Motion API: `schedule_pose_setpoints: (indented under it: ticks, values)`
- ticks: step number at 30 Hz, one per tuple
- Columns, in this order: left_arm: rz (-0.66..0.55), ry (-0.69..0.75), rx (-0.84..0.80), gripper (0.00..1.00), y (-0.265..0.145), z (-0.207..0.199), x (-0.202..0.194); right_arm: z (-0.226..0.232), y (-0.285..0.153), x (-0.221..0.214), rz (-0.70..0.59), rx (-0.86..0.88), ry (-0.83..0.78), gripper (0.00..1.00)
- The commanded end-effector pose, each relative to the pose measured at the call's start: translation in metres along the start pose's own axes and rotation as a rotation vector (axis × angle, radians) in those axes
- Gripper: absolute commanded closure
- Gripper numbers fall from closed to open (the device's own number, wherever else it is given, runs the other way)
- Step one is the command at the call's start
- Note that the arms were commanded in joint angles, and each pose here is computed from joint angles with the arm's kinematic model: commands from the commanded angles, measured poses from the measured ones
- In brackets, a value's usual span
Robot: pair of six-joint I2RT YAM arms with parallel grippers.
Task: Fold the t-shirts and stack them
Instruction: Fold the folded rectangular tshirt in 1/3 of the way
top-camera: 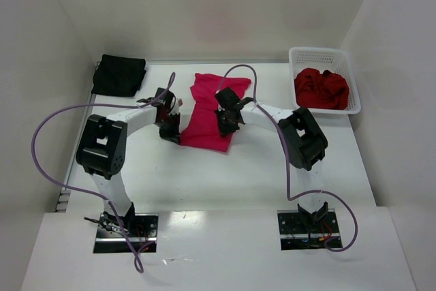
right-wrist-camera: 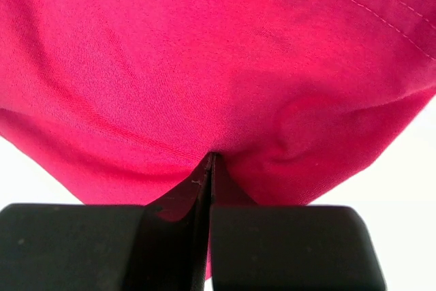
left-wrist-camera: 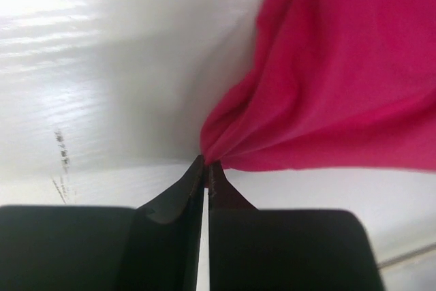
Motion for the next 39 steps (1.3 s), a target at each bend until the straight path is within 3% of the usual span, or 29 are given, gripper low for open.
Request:
schedule_pose_setpoints:
  ticks: [1, 2, 3, 4, 6, 9, 10, 13, 17, 21, 25, 27, 39]
  values:
    - [0.050, 0.064, -0.055, 0.90, -0.021, 0.001, -0.005, -0.026, 0.005, -0.023, 0.102, -0.127, -0.004, 1.00]
    - [0.057, 0.082, -0.149, 0.85, -0.030, -0.007, -0.006, -0.025, 0.001, -0.018, 0.085, -0.122, -0.004, 1.00]
    - [0.064, 0.083, -0.175, 0.80, -0.035, -0.009, -0.008, -0.024, 0.000, -0.013, 0.071, -0.119, -0.005, 0.89]
    - [0.059, 0.098, -0.211, 0.63, -0.040, -0.012, -0.008, -0.022, -0.007, -0.010, 0.050, -0.115, 0.004, 0.84]
    - [0.035, 0.112, -0.262, 0.50, -0.056, -0.018, -0.010, -0.018, -0.018, 0.003, 0.003, -0.094, 0.004, 0.75]
    - [-0.018, 0.125, -0.299, 0.36, -0.078, -0.025, 0.000, -0.010, -0.041, 0.019, -0.069, -0.053, 0.023, 0.73]
    - [-0.043, 0.126, -0.304, 0.35, -0.084, -0.025, 0.005, -0.007, -0.047, 0.025, -0.093, -0.036, 0.022, 0.68]
    - [-0.103, 0.148, -0.324, 0.31, -0.097, -0.034, 0.019, -0.001, -0.067, 0.037, -0.168, 0.007, 0.040, 0.61]
    - [-0.126, 0.132, -0.372, 0.31, -0.079, -0.043, 0.042, -0.006, -0.081, 0.044, -0.243, 0.009, 0.103, 0.52]
    - [-0.174, 0.127, -0.403, 0.36, -0.061, -0.052, 0.073, -0.024, -0.083, 0.044, -0.301, -0.030, 0.180, 0.52]
    - [-0.152, 0.146, -0.434, 0.50, -0.030, -0.061, 0.097, -0.042, -0.065, 0.041, -0.284, -0.056, 0.225, 0.68]
    - [-0.159, 0.166, -0.425, 0.52, -0.023, -0.065, 0.103, -0.047, -0.058, 0.045, -0.279, -0.076, 0.234, 0.74]
    - [-0.160, 0.186, -0.423, 0.47, 0.015, -0.065, 0.124, -0.048, -0.013, 0.055, -0.250, -0.040, 0.207, 0.76]
Point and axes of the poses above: each gripper's point midway between its finger pads, its own y axis out along the fingers, its own z axis along the line the jaws close on, x = y × z, the point moved 10 cm from there along -y, back along the fingers, and after that the axes turned 7 degrees about -y, right-handed, at the moved point
